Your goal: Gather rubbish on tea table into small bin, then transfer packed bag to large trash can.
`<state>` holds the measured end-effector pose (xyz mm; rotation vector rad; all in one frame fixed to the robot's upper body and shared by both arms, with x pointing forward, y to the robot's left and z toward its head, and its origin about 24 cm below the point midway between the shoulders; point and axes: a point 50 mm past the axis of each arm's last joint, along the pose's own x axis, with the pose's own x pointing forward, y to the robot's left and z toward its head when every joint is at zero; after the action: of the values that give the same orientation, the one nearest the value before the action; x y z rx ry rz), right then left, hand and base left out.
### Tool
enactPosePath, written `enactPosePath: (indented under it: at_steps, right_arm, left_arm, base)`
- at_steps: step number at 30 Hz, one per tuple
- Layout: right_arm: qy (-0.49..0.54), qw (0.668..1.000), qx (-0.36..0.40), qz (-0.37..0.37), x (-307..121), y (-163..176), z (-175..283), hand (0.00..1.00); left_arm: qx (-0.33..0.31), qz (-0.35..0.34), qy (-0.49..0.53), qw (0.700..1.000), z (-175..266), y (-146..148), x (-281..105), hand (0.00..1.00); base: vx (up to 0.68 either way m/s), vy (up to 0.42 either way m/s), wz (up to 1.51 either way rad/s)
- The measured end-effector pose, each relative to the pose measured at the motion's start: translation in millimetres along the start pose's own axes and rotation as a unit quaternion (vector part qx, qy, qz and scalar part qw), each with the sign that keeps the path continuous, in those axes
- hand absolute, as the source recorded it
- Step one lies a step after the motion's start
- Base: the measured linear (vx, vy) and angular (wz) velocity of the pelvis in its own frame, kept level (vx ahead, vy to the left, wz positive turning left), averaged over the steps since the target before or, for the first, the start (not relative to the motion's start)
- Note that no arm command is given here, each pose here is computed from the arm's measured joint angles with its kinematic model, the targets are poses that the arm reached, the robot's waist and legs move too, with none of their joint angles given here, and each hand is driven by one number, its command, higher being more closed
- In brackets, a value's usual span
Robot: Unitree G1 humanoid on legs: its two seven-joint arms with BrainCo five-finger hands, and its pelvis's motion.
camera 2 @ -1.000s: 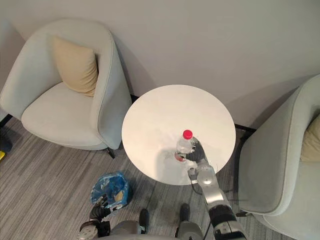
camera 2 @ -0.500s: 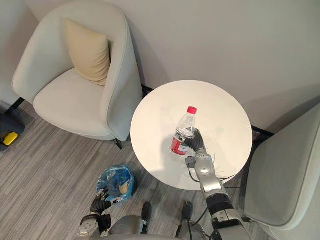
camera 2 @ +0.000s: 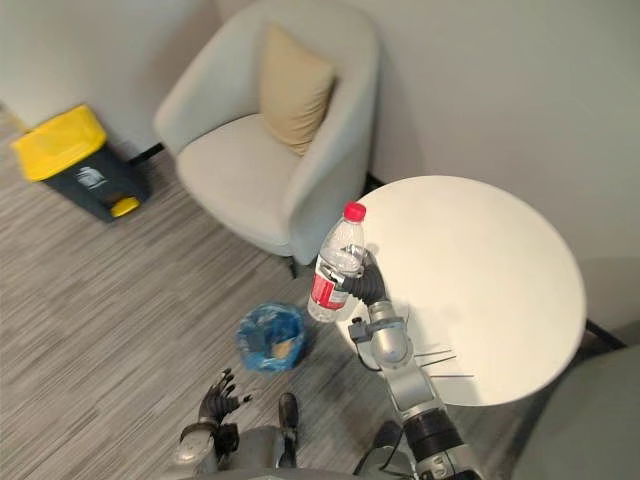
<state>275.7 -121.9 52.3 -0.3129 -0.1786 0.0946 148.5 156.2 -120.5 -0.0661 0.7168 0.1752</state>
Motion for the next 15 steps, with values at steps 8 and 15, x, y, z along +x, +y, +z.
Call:
enactPosePath:
  at_steps: [8, 15]
  right_arm:
    - [0.029, 1.0, -0.004, 0.0, -14, 6, -11, 1.0]
    - [0.051, 0.999, -0.012, 0.004, -26, 8, -21, 1.0]
  left_arm:
    - [0.046, -0.013, 0.021, 0.999, -15, 3, -6, 0.0]
    - [0.073, 0.004, 0.018, 0.997, -12, 24, -4, 0.0]
  base:
    - [0.07, 0.197, 0.59]
    - [0.07, 0.064, 0.86]
